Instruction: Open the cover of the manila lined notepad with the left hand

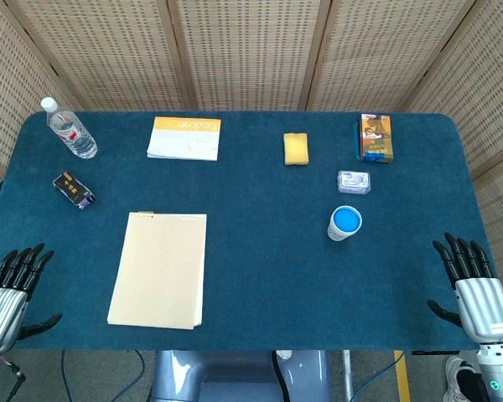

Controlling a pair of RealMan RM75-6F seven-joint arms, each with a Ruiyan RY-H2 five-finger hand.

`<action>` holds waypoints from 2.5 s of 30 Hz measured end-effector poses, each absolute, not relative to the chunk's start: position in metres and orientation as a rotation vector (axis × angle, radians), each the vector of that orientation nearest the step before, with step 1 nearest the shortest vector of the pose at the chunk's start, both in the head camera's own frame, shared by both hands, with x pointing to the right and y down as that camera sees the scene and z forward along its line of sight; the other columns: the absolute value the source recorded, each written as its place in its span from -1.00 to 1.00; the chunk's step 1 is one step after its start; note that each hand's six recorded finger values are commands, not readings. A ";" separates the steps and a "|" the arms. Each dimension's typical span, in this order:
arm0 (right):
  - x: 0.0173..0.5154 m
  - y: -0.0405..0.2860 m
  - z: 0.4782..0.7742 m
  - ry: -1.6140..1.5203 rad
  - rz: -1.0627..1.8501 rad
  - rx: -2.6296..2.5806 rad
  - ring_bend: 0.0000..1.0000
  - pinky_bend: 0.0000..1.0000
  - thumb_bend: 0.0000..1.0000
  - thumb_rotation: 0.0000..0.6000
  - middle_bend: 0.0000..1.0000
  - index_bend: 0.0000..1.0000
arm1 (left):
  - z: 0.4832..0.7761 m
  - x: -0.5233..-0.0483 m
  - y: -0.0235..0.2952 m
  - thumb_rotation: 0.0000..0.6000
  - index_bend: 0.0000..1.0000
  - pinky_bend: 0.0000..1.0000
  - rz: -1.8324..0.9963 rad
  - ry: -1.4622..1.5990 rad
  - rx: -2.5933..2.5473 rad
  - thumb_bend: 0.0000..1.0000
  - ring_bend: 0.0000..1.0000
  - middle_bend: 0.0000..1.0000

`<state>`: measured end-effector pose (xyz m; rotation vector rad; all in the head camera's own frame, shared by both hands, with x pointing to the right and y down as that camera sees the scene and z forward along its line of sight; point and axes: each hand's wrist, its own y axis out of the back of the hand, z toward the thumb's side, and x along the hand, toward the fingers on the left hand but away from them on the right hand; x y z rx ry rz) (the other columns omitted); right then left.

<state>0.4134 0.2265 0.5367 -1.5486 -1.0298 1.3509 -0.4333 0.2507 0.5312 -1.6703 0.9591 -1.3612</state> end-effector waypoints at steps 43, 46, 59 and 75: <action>0.426 0.223 0.533 -1.091 1.367 -1.599 -1.00 -1.00 -1.00 1.00 -1.00 -0.98 | 0.666 -0.308 0.307 1.00 -1.00 -1.00 -1.191 0.554 -1.947 -0.55 -1.00 -1.00; 0.427 0.223 0.534 -1.090 1.369 -1.599 -1.00 -1.00 -1.00 1.00 -1.00 -0.97 | 0.671 -0.310 0.304 1.00 -1.00 -1.00 -1.205 0.566 -1.948 -0.55 -1.00 -1.00; 0.426 0.223 0.536 -1.083 1.375 -1.598 -1.00 -1.00 -1.00 1.00 -1.00 -0.97 | 0.690 -0.319 0.301 1.00 -1.00 -1.00 -1.267 0.573 -1.958 -0.55 -1.00 -1.00; 0.426 0.223 0.538 -1.077 1.383 -1.598 -1.00 -1.00 -1.00 1.00 -1.00 -0.97 | 0.690 -0.325 0.293 1.00 -1.00 -1.00 -1.269 0.608 -1.958 -0.55 -1.00 -1.00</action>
